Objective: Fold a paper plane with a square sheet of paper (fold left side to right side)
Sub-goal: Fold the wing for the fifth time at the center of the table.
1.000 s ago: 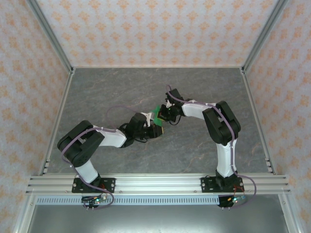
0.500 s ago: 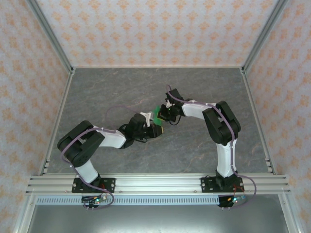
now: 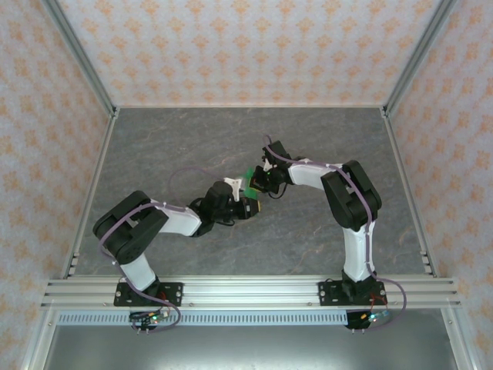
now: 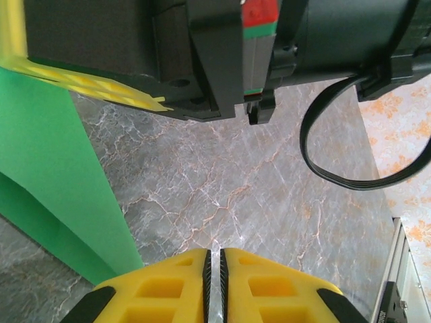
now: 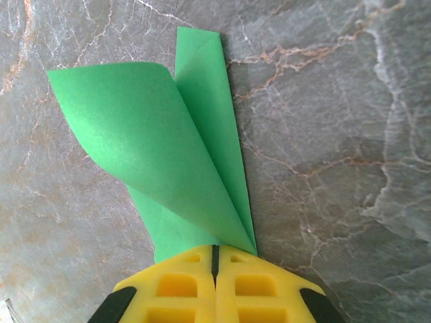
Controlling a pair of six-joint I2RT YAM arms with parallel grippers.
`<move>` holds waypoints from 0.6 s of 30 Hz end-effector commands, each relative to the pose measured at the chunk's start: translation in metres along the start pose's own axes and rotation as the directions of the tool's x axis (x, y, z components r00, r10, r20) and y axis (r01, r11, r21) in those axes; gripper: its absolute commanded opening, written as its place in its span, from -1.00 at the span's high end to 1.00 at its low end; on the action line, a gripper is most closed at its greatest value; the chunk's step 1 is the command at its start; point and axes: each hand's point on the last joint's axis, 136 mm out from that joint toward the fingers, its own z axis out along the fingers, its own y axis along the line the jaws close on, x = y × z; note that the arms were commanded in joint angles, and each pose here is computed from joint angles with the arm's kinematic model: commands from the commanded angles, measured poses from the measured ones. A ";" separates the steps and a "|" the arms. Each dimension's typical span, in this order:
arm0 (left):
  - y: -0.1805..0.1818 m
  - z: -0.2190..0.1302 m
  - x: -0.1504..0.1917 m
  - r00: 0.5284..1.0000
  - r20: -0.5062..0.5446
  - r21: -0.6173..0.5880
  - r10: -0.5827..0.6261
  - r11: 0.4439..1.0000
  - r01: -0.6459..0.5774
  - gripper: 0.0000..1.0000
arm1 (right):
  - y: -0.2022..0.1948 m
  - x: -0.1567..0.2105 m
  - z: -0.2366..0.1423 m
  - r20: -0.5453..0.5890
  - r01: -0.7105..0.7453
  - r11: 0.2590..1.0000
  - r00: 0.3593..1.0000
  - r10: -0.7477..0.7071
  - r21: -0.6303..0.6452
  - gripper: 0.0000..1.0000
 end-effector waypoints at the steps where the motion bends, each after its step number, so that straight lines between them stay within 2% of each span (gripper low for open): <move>1: 0.002 0.007 -0.005 0.999 0.014 -0.027 0.043 0.999 -0.043 0.69 | -0.038 0.019 0.010 -0.059 -0.047 0.991 0.997 0.055 0.127 1.00; 18: 0.025 0.019 0.010 0.999 -0.040 -0.093 -0.019 0.996 0.016 0.72 | -0.038 0.019 0.011 -0.061 -0.045 0.991 0.997 0.054 0.129 1.00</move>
